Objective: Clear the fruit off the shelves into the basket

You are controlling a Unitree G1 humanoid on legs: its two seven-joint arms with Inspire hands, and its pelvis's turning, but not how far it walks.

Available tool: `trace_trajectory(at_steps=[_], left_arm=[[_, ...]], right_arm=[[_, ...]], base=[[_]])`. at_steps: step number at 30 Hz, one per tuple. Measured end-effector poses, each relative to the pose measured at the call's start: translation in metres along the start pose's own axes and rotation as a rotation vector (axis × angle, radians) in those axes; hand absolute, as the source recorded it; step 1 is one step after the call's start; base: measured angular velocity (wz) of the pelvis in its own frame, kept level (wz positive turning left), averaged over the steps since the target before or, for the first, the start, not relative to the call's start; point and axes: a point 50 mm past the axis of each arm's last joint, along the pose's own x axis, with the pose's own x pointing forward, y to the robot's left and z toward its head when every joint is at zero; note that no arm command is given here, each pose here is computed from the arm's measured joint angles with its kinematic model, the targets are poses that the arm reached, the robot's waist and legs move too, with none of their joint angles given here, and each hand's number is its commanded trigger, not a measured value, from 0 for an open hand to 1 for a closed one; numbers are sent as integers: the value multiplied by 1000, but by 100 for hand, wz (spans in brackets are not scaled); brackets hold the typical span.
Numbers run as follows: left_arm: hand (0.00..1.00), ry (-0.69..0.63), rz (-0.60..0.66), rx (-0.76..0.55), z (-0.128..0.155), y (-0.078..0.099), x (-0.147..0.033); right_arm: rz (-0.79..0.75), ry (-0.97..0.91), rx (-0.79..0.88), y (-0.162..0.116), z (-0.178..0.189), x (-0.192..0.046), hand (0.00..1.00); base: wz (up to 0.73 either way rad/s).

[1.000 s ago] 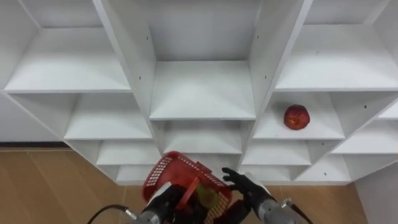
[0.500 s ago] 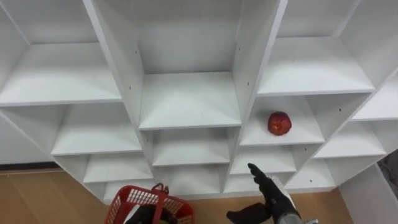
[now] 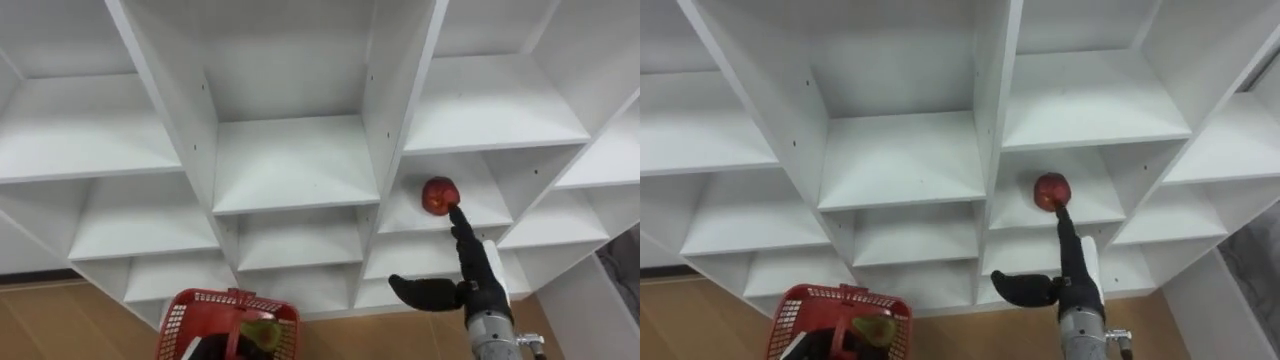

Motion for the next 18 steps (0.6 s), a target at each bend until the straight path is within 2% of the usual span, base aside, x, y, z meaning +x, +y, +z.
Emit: trace_trajectory(at_steps=[8,18], left_arm=[[100,-29,43,-29,7,14,0],[100,-55,31,76,12,25,-4]], right_arm=[[-138,-10,10,-35,3,8,0],[-205,-92,-1,-69,32,40,0]], base=[[0],[3]])
